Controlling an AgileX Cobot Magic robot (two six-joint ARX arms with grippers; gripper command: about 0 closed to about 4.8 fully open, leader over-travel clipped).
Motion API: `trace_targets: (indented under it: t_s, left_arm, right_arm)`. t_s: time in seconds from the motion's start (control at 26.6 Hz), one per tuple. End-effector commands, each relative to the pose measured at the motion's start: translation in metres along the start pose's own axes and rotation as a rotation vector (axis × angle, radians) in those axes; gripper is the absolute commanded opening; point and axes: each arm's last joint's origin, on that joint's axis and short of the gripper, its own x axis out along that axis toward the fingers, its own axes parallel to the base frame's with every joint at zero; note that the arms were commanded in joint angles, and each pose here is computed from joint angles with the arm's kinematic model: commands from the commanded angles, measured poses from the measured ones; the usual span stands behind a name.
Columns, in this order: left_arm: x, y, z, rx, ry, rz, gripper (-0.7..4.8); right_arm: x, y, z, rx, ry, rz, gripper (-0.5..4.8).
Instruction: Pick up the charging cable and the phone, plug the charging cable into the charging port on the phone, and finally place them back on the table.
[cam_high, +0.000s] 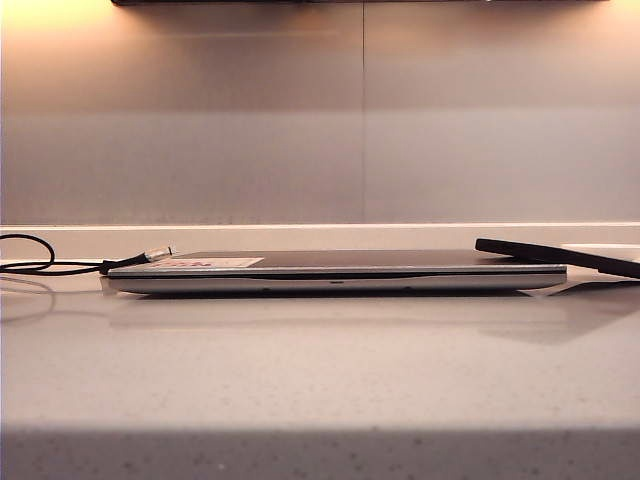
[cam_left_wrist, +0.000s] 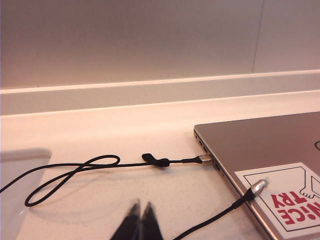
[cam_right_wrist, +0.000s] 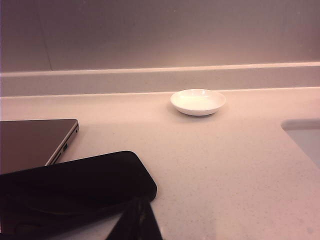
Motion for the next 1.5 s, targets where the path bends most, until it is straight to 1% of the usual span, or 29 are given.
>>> trace_targets:
  t_s: [0.04,0.34,0.49,0.53,0.56,0.71,0.98,1.13,1.2,1.35,1.47,1.5]
  left_arm:
    - [0.0,0.0,0.002,0.002,-0.013,-0.003,-0.05]
    - [0.0,0.0,0.004,-0.001,-0.022,-0.003,-0.05]
    - [-0.001,0.0,0.013,-0.068,-0.069,-0.004,-0.05]
    - [-0.002,0.0,0.019,-0.104,-0.089,-0.007,-0.05]
    - [-0.003,0.0,0.023,-0.11,-0.103,-0.007,-0.05]
    - [-0.009,0.0,0.047,-0.1,-0.17,-0.009,-0.05]
    - [-0.015,0.0,0.077,-0.095,-0.214,-0.011,-0.05]
    - [-0.006,0.002,0.093,-0.099,-0.177,-0.01,-0.05]
    - [0.0,0.002,0.098,-0.102,-0.152,-0.009,-0.05]
    - [0.013,0.004,0.104,-0.108,-0.103,-0.008,-0.05]
    - [0.025,0.005,0.107,-0.112,-0.065,-0.007,-0.05]
    - [0.033,0.006,0.109,-0.115,-0.037,-0.006,-0.05]
  right_arm:
    - [0.0,0.0,0.001,-0.003,-0.019,0.001,-0.01]
    - [0.0,0.0,0.003,0.02,-0.026,0.002,-0.01]
    - [-0.003,0.0,0.015,0.023,-0.056,0.003,-0.01]
    - [-0.004,0.0,0.022,0.027,-0.058,-0.001,-0.01]
    - [-0.006,0.0,0.026,0.027,-0.057,-0.002,-0.02]
    - [-0.011,0.001,0.046,0.028,-0.074,0.0,-0.02]
    - [-0.011,0.001,0.08,0.028,-0.109,0.003,-0.02]
    - [-0.006,0.002,0.116,0.028,-0.118,0.017,-0.02]
    - [-0.004,0.003,0.126,0.026,-0.118,0.041,-0.02]
    - [0.003,0.006,0.143,0.022,-0.111,0.125,-0.02]
    - [0.009,0.008,0.151,0.02,-0.101,0.156,-0.02]
    - [0.011,0.008,0.155,0.02,-0.097,0.165,-0.02]
